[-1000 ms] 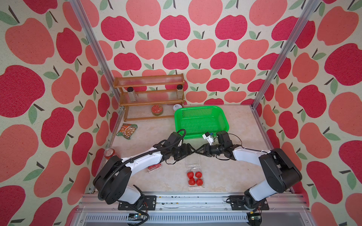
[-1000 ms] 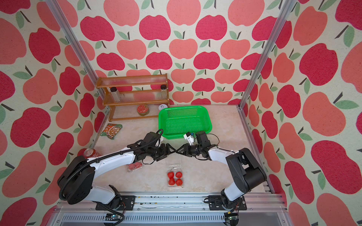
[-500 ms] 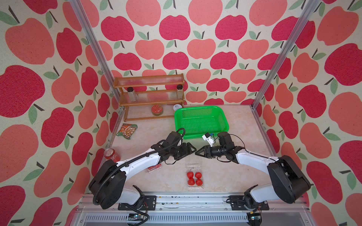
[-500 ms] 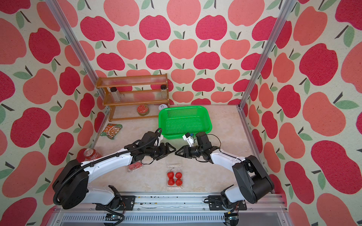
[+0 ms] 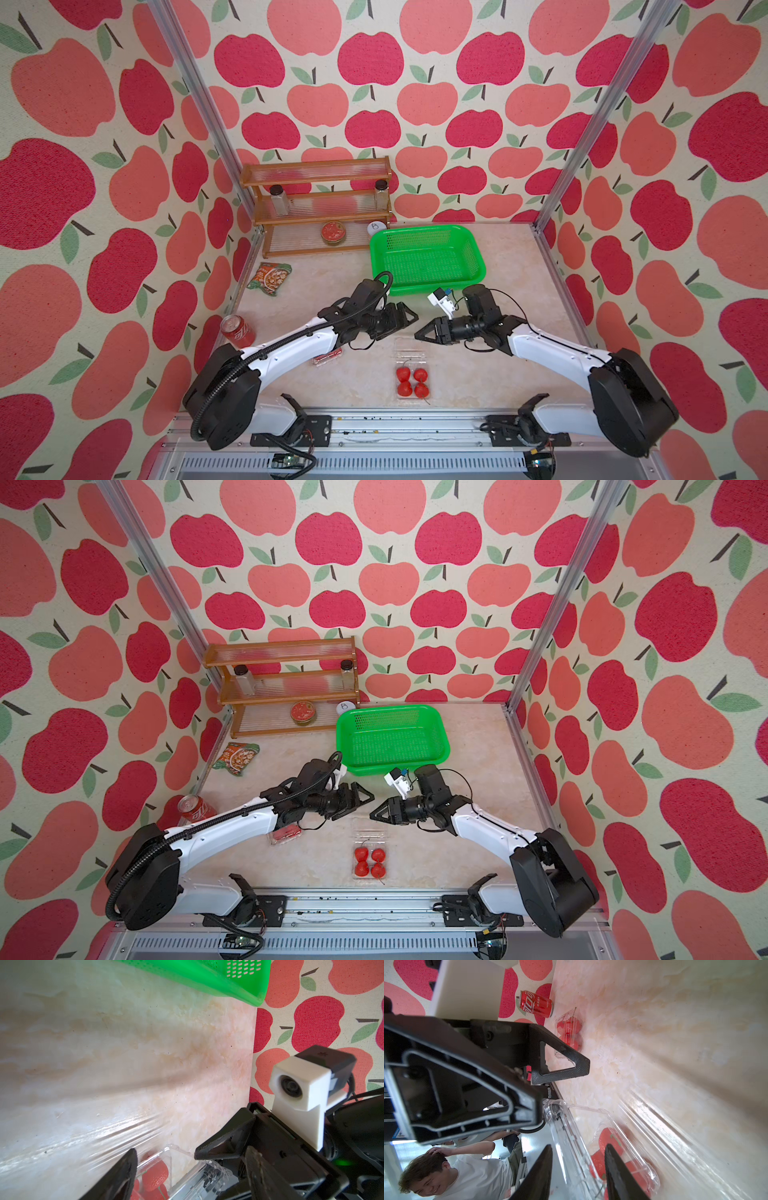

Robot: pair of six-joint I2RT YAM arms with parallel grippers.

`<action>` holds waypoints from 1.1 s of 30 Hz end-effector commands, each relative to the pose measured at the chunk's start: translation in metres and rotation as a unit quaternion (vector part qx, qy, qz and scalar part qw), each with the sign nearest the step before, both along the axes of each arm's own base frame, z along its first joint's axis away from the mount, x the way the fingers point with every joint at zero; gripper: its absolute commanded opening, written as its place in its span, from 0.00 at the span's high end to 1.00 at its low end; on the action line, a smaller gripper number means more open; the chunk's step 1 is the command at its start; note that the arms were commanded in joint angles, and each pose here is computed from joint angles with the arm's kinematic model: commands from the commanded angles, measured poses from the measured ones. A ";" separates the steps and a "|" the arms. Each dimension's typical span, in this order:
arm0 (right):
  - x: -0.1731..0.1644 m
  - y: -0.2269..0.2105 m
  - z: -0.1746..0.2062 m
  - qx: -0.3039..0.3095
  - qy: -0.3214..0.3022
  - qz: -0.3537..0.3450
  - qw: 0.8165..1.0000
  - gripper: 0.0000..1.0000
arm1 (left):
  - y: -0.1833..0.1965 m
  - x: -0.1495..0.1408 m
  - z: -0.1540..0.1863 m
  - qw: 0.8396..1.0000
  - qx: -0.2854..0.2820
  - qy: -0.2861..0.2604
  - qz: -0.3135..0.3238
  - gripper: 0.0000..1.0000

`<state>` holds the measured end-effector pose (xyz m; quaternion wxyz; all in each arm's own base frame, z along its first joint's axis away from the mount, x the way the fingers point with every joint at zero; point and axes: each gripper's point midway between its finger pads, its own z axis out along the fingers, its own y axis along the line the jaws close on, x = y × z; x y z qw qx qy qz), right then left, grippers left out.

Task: Pack strawberries into containers
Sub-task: Close the packing box at the center of the board.

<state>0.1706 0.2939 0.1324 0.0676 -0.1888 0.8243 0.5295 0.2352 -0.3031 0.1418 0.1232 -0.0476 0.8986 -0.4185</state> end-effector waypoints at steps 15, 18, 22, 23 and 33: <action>-0.061 0.003 -0.003 -0.034 0.007 0.076 0.996 0.56 | -0.005 -0.034 0.007 1.000 0.007 0.001 -0.023 0.20; -0.069 0.002 -0.009 -0.040 0.014 0.080 0.996 0.56 | -0.003 -0.042 0.004 1.000 0.011 0.006 -0.023 0.20; -0.081 0.002 -0.017 -0.051 0.023 0.087 0.995 0.56 | -0.003 -0.050 0.002 1.000 0.011 0.010 -0.022 0.20; -0.085 0.002 -0.020 -0.053 0.025 0.091 0.994 0.56 | -0.003 -0.052 0.001 1.000 0.012 0.011 -0.023 0.20; -0.111 -0.004 -0.051 -0.109 0.048 0.105 0.987 0.55 | -0.013 -0.076 -0.019 0.999 0.021 0.032 -0.032 0.19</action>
